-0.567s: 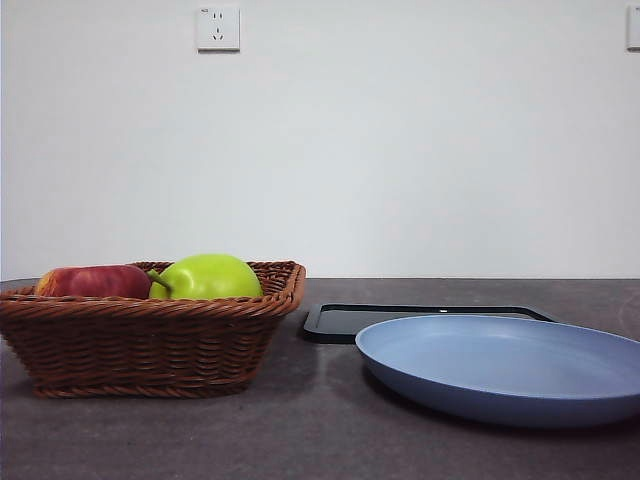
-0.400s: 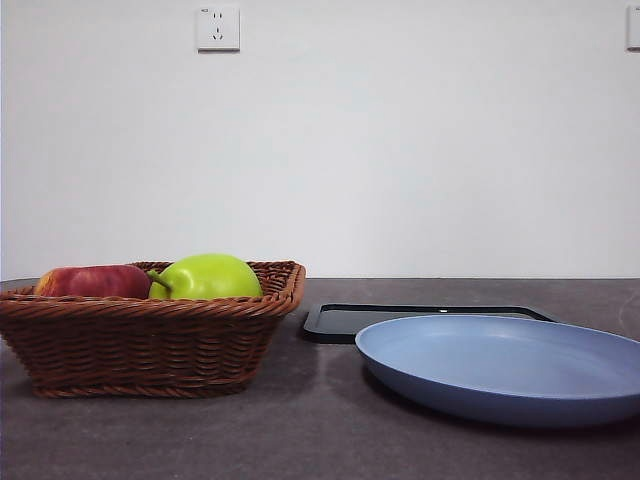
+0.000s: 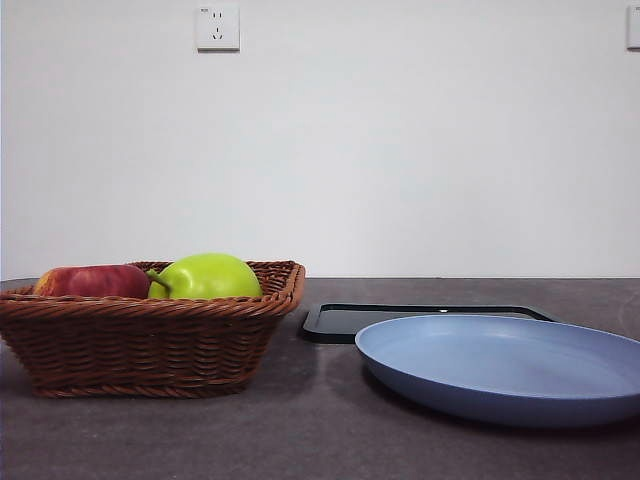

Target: Take the lemon from the basket,put the lemon in the plate,hand out the plate

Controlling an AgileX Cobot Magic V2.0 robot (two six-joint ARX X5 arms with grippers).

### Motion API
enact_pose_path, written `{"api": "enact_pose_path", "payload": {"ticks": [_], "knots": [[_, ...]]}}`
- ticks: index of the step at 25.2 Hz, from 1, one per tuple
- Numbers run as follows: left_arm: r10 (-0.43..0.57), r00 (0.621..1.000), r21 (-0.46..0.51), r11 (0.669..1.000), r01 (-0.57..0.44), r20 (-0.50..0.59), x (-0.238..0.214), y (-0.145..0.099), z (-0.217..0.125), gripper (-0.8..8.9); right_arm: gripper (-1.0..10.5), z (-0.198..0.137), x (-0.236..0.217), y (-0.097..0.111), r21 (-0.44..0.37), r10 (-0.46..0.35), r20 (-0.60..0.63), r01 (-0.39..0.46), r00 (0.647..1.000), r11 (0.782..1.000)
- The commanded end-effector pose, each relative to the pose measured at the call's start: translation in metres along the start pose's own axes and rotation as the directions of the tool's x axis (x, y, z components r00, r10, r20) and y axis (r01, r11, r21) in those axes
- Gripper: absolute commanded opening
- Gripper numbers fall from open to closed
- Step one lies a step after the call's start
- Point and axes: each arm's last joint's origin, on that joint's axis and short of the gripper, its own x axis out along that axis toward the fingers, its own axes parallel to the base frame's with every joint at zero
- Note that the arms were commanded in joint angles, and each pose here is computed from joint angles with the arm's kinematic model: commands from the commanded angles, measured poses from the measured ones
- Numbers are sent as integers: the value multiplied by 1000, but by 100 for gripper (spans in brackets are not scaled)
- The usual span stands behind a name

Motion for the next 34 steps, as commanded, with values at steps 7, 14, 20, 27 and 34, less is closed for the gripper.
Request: {"api": "enact_pose_path", "payload": {"ticks": [7, 14, 20, 27, 34], "knots": [[20, 1000, -21, 1000, -20, 16, -11, -23, 45, 6, 3, 44, -8, 37, -3, 38, -39, -38, 999, 999], [23, 999, 63, 998, -21, -32, -3, -38, 90, 6, 3, 83, -5, 65, -173, -15, -111, -4, 994, 985], [-44, 988, 84, 995, 57, -148, 16, -46, 124, 6, 4, 109, 5, 82, -271, -87, -214, 26, 973, 962], [-95, 943, 66, 990, 122, -318, 43, -51, 149, 6, 4, 121, 26, 85, -376, -197, -388, 40, 900, 926], [52, 827, 163, 985, 48, -559, 126, -86, 151, 402, 3, 88, 86, 62, -328, -279, -734, 38, 619, 944]]}}
